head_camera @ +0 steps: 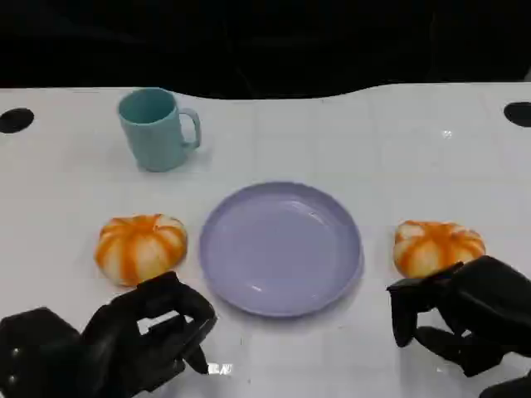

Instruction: Grasp the bread from the table and place it into the plate.

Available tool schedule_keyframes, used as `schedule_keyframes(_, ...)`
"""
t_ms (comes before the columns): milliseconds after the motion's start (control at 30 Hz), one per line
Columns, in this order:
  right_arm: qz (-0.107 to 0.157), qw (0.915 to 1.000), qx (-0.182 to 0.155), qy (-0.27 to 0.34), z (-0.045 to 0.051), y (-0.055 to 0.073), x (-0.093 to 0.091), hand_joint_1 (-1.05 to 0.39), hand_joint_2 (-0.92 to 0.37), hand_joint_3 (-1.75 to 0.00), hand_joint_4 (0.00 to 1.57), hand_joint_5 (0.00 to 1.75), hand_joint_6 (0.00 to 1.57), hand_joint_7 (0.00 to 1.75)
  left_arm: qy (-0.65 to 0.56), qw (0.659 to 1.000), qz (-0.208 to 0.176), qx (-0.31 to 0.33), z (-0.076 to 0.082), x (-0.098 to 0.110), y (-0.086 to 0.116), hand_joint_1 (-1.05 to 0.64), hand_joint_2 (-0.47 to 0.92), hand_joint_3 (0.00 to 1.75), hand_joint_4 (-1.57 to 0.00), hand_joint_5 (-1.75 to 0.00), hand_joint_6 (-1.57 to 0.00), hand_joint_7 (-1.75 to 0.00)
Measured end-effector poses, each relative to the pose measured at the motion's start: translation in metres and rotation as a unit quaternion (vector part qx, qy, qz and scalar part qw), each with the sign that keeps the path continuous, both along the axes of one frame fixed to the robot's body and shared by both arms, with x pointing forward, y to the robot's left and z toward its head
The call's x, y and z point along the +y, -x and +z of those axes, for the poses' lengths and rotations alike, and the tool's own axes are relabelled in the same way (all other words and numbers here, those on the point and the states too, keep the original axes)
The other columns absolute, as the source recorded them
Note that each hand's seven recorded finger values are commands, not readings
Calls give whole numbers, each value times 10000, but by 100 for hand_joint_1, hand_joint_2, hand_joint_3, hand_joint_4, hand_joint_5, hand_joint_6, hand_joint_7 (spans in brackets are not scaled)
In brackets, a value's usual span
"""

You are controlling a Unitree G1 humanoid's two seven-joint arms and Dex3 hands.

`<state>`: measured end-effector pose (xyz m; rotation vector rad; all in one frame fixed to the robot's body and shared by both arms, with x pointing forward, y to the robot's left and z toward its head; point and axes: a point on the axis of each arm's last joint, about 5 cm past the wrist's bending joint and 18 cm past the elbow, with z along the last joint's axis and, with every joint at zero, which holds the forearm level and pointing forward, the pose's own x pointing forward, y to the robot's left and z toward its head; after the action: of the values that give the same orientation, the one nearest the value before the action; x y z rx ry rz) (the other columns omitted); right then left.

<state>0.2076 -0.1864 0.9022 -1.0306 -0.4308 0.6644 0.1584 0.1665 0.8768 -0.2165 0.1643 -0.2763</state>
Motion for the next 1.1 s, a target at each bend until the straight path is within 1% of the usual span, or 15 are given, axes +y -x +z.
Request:
schedule_keyframes(133,-5,9996,230,-165,16,8,-10,-17,-51,-111,85,175,78,138,1,10000,0,0,0,0,0,-52,92,26,-72,-175,-73,-139)
schedule_keyframes(233,-49,9971,648,-386,33,17,-22,-18,-52,-115,84,175,76,141,0,10000,0,0,0,0,0,-52,92,26,-72,-175,-73,-139)
schedule_keyframes(367,-48,9918,1141,-573,63,16,-34,-17,-52,-118,81,175,73,144,0,10000,-2,-1,1,0,0,-52,92,27,-72,-175,-73,-138)
schedule_keyframes(500,-50,9867,1481,-664,88,13,-39,-16,-50,-119,79,175,72,147,1,10000,-2,-1,1,-1,0,-52,92,27,-72,-175,-72,-138)
schedule_keyframes(733,-47,9829,1688,-737,113,9,-51,-15,-50,-120,78,175,70,148,0,10000,-7,-4,6,-2,0,-52,92,27,-71,-175,-72,-138)
schedule_keyframes(867,-63,9797,1833,-809,123,1,-76,-14,-51,-121,76,175,67,152,1,10000,-8,-3,6,-2,0,-52,92,27,-70,-175,-72,-138)
schedule_keyframes(1100,23,9733,2086,-955,121,-7,-104,-13,-50,-122,76,175,65,155,0,10000,-8,-3,6,-2,0,-53,92,27,-71,-175,-72,-138)
